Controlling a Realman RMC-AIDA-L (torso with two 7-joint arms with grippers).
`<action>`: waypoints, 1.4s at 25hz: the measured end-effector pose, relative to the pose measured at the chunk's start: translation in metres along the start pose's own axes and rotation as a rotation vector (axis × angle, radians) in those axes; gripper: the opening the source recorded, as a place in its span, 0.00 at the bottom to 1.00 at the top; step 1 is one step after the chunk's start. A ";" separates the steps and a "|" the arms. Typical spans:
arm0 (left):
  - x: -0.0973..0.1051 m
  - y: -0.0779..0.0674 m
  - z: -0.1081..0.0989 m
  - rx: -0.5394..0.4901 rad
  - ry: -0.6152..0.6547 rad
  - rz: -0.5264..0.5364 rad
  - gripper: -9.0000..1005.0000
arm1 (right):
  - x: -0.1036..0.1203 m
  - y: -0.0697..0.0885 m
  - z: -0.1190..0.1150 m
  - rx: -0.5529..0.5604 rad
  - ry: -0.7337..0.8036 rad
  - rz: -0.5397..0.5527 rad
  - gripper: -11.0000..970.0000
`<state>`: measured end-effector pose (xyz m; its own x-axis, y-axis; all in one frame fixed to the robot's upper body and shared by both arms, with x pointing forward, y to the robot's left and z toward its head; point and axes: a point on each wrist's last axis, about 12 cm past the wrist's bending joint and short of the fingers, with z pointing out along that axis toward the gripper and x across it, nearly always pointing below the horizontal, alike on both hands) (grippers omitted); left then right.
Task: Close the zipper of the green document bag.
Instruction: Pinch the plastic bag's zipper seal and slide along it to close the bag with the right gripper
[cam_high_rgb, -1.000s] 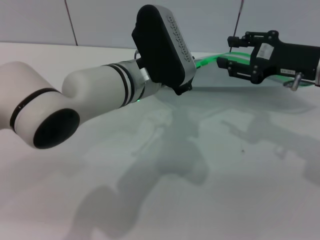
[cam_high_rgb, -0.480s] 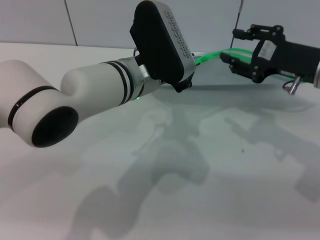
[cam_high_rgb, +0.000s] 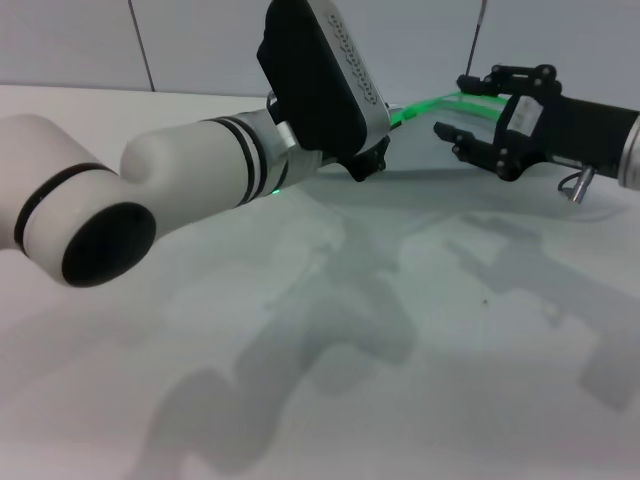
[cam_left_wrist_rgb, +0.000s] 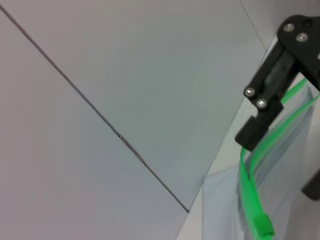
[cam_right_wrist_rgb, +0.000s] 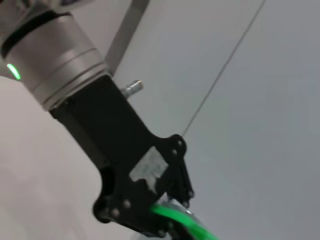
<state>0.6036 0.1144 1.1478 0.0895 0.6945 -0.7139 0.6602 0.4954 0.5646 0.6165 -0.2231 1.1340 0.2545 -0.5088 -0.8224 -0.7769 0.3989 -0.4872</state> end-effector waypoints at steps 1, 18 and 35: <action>0.000 0.000 0.000 0.000 0.000 0.000 0.09 | -0.001 0.001 0.001 -0.004 0.000 -0.006 0.58; -0.006 -0.001 0.002 0.012 -0.011 0.004 0.09 | -0.016 0.008 0.020 -0.011 0.026 -0.107 0.55; -0.008 -0.003 0.003 0.022 -0.010 0.009 0.09 | -0.017 0.006 0.022 -0.003 0.033 -0.104 0.50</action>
<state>0.6026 0.1055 1.1506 0.1034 0.6935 -0.7130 0.6756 0.4771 0.5620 0.6197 -0.1954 1.1383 0.3145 -0.5722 -0.7574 -0.7493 0.3402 -0.5682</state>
